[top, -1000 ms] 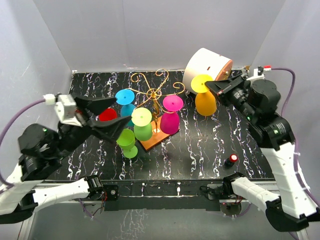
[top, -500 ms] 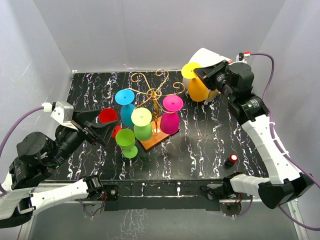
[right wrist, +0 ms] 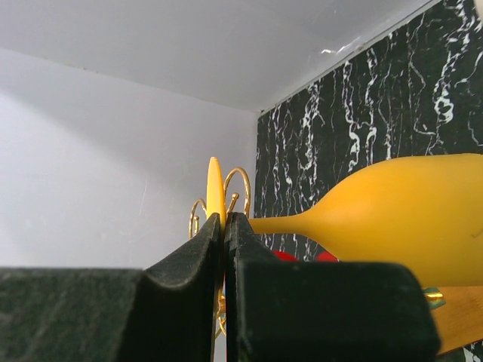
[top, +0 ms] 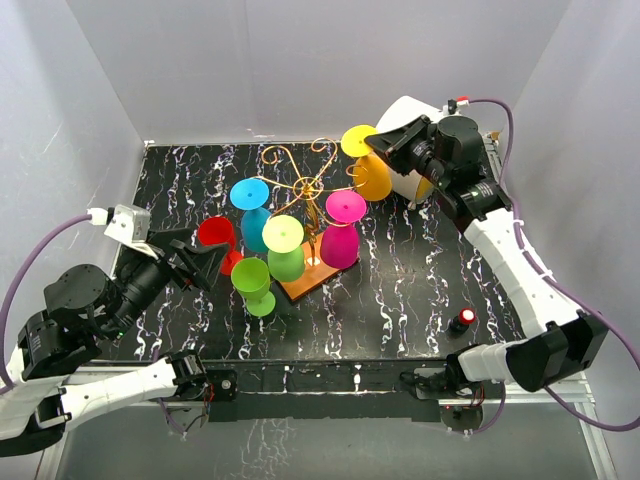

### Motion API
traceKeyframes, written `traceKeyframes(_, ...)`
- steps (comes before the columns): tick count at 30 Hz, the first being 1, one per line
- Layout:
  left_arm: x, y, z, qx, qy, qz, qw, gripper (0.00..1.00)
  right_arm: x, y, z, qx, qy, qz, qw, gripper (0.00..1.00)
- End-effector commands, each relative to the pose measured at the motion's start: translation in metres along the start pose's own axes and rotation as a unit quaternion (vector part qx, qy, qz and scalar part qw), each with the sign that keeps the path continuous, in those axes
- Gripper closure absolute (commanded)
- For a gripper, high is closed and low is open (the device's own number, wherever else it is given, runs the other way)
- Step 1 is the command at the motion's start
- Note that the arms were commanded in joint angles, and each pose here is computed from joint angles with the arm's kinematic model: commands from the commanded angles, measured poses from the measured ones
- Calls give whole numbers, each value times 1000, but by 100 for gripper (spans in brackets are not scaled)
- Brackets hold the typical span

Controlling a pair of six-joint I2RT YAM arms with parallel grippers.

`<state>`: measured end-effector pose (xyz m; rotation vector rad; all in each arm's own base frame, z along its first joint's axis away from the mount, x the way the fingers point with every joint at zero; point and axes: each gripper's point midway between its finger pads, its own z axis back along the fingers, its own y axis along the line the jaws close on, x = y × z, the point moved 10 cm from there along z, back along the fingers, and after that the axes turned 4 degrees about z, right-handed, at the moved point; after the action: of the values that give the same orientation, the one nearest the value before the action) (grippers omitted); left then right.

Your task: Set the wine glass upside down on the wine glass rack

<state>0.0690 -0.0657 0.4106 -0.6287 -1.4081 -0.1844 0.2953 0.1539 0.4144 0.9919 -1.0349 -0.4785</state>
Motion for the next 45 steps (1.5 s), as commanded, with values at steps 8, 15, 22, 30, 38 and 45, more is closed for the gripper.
traceKeyframes(8,-13,12,4,60,12,19,998,15,-6,19,-1,85,66,12,994,100)
traceKeyframes(15,-16,13,2,72,14,20,997,14,-12,16,-2,96,99,15,990,100)
traceKeyframes(22,-30,16,-1,95,31,30,995,14,-15,17,2,105,113,21,988,100)
traceKeyframes(30,-42,22,-5,147,37,43,988,15,-18,16,9,114,139,41,983,100)
traceKeyframes(38,-43,25,-8,172,20,46,984,15,-20,14,17,103,147,57,982,100)
traceKeyframes(45,-48,28,-8,192,16,56,980,15,-18,17,26,103,131,57,984,100)
